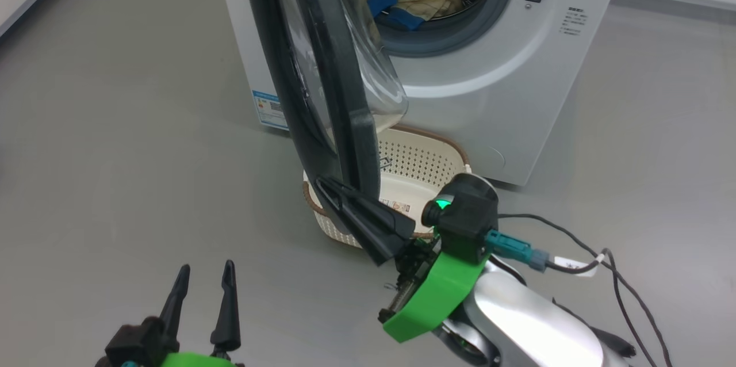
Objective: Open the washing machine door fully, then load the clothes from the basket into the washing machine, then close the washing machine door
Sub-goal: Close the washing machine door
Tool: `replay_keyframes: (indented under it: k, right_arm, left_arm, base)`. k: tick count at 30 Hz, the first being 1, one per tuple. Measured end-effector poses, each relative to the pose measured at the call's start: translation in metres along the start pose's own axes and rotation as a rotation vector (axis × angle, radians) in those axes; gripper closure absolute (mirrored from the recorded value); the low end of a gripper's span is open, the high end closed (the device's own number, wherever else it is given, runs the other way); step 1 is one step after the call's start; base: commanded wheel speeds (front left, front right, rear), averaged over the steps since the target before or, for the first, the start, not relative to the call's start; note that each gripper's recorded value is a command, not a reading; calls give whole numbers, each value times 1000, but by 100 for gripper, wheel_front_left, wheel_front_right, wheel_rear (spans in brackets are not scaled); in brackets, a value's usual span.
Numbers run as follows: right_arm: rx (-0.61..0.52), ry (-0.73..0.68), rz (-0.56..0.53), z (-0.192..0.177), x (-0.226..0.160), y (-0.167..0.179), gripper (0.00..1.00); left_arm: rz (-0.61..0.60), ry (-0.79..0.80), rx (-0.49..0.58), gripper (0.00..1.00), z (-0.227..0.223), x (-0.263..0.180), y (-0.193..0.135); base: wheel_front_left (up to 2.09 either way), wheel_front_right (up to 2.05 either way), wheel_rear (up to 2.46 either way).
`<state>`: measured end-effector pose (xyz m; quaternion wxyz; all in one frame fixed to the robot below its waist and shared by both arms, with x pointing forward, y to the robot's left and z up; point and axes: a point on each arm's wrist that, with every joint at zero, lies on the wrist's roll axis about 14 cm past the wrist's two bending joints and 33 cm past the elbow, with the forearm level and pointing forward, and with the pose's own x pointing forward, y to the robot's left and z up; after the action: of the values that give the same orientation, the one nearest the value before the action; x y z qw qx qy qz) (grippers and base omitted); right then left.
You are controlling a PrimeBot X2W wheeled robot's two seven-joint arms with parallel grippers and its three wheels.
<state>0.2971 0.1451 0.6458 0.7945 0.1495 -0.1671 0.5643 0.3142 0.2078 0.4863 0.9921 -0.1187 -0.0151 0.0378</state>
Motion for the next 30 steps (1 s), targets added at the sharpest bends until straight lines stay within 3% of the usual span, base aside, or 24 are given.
replay_keyframes:
  k: [6, 14, 30]
  right_arm:
    - [76, 76, 39, -31, 2, 11, 100]
    - [149, 161, 10, -72, -2, -6, 100]
    - [218, 160, -79, -98, 0, -56, 100]
  left_arm:
    - [6, 6, -9, 0, -1, -1, 0]
    - [11, 24, -8, 0, -5, 9, 0]
    - [10, 90, 16, 0, -23, 34, 2]
  base:
    - [0, 0, 0]
    - [0, 0, 0]
    - [0, 0, 0]
